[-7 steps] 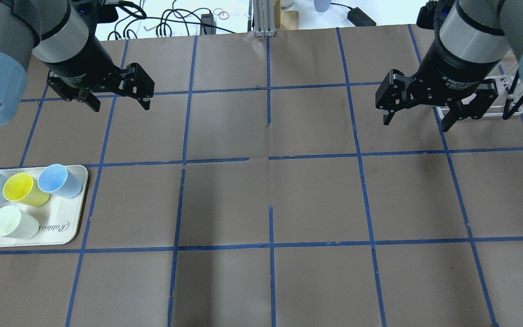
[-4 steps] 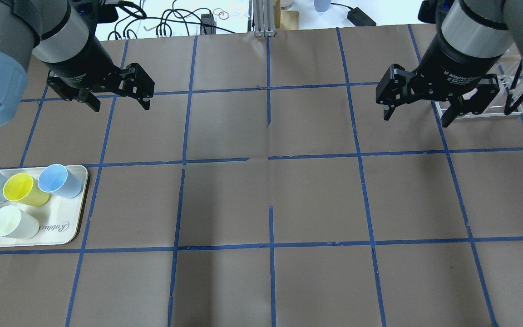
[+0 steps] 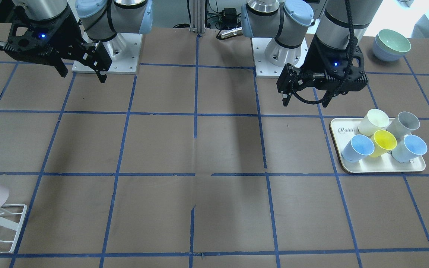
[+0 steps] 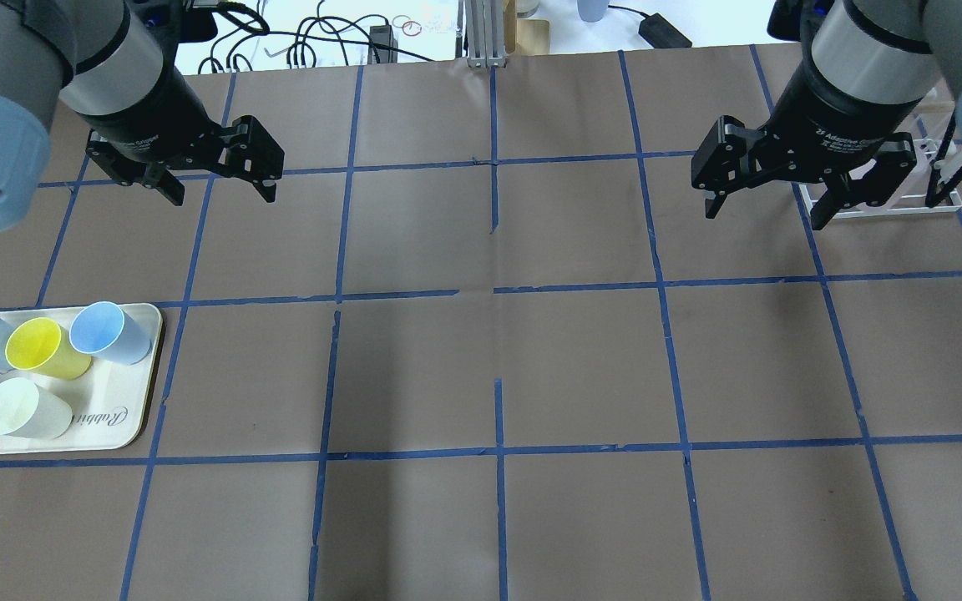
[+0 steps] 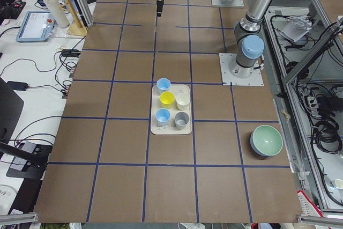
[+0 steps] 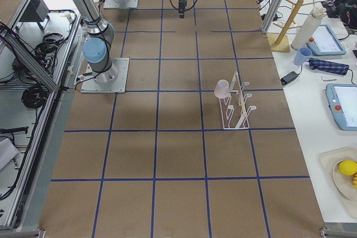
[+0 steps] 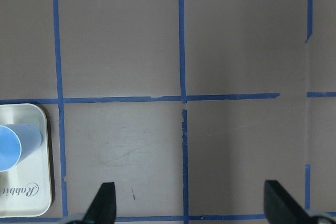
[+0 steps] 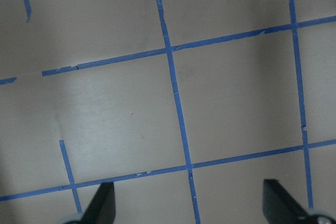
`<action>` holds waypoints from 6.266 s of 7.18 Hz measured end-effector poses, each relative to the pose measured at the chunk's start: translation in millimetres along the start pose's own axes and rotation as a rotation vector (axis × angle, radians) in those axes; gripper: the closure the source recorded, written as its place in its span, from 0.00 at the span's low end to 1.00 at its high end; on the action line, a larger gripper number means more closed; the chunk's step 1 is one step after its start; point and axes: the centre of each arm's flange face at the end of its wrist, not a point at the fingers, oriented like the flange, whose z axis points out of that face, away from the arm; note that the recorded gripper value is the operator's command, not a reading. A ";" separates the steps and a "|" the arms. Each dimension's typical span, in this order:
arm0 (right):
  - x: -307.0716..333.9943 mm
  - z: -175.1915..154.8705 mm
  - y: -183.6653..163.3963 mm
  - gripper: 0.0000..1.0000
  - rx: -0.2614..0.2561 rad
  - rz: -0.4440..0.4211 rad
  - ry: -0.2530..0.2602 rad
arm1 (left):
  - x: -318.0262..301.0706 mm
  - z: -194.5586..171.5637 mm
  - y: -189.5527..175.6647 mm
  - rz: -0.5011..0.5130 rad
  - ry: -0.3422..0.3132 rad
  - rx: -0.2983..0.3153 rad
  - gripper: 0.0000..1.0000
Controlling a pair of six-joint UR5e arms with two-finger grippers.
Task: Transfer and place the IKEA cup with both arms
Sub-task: 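Move the right gripper to the pink-white cup on the wire rack, then close the right gripper on the pink-white cup and lift it off the dowel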
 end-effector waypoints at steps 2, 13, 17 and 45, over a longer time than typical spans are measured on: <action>5.8 0.6 -2.4 0.00 0.001 0.005 0.008 | 0.0 0.4 0.1 0.000 0.000 -0.001 0.00; 181.7 63.4 -118.3 0.00 0.055 -0.218 0.013 | 0.0 0.8 0.2 0.000 0.000 -0.002 0.00; 238.7 103.6 -154.6 0.00 0.082 -0.322 0.028 | 0.0 0.8 0.2 0.000 0.000 -0.002 0.00; 261.2 198.1 -214.1 0.48 0.149 -0.367 0.000 | 0.0 0.7 0.2 0.000 0.000 -0.002 0.00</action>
